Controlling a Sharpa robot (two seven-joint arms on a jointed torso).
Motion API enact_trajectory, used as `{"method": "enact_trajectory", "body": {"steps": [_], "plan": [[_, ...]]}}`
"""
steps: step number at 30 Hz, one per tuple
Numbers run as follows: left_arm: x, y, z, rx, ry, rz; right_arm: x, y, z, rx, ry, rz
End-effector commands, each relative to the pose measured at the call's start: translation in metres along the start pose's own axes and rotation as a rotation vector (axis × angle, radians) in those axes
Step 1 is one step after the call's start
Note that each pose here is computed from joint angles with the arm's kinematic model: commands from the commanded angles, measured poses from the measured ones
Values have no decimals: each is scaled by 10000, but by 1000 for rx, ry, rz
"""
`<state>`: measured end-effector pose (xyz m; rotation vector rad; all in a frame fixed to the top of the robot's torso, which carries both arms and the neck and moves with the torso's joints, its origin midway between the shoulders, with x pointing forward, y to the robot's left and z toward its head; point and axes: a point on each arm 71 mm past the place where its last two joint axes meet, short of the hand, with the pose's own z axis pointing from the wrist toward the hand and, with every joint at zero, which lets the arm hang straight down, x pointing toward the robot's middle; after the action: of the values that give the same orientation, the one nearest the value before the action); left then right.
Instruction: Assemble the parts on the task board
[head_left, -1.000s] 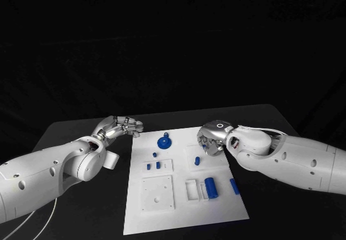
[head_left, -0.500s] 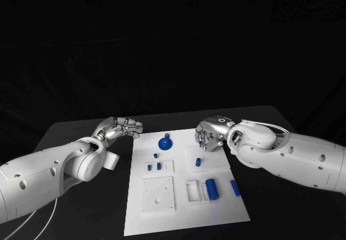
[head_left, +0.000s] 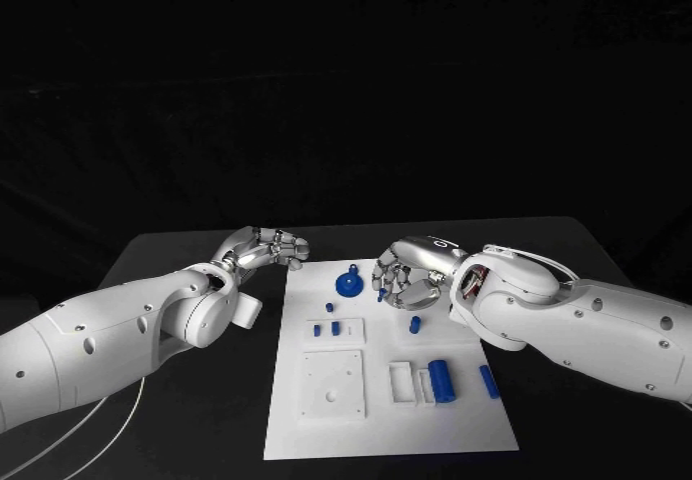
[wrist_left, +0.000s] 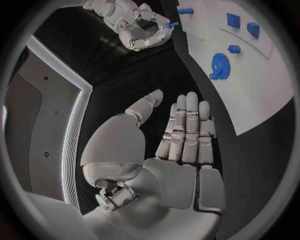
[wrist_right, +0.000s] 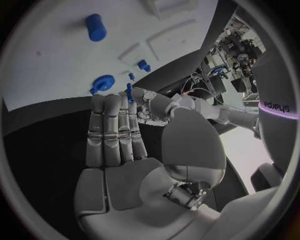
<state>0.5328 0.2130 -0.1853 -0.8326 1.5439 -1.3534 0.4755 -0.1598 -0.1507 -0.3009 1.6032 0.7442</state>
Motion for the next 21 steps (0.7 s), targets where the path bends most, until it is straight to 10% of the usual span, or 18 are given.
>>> {"method": "enact_trajectory", "body": {"steps": [1,21], "plan": [[19,-12,12,8,5,-10,24,128,24,-58,-26,29],[-14,0,47,7,-23,-8,617,493,50,-177,38,-84]]}}
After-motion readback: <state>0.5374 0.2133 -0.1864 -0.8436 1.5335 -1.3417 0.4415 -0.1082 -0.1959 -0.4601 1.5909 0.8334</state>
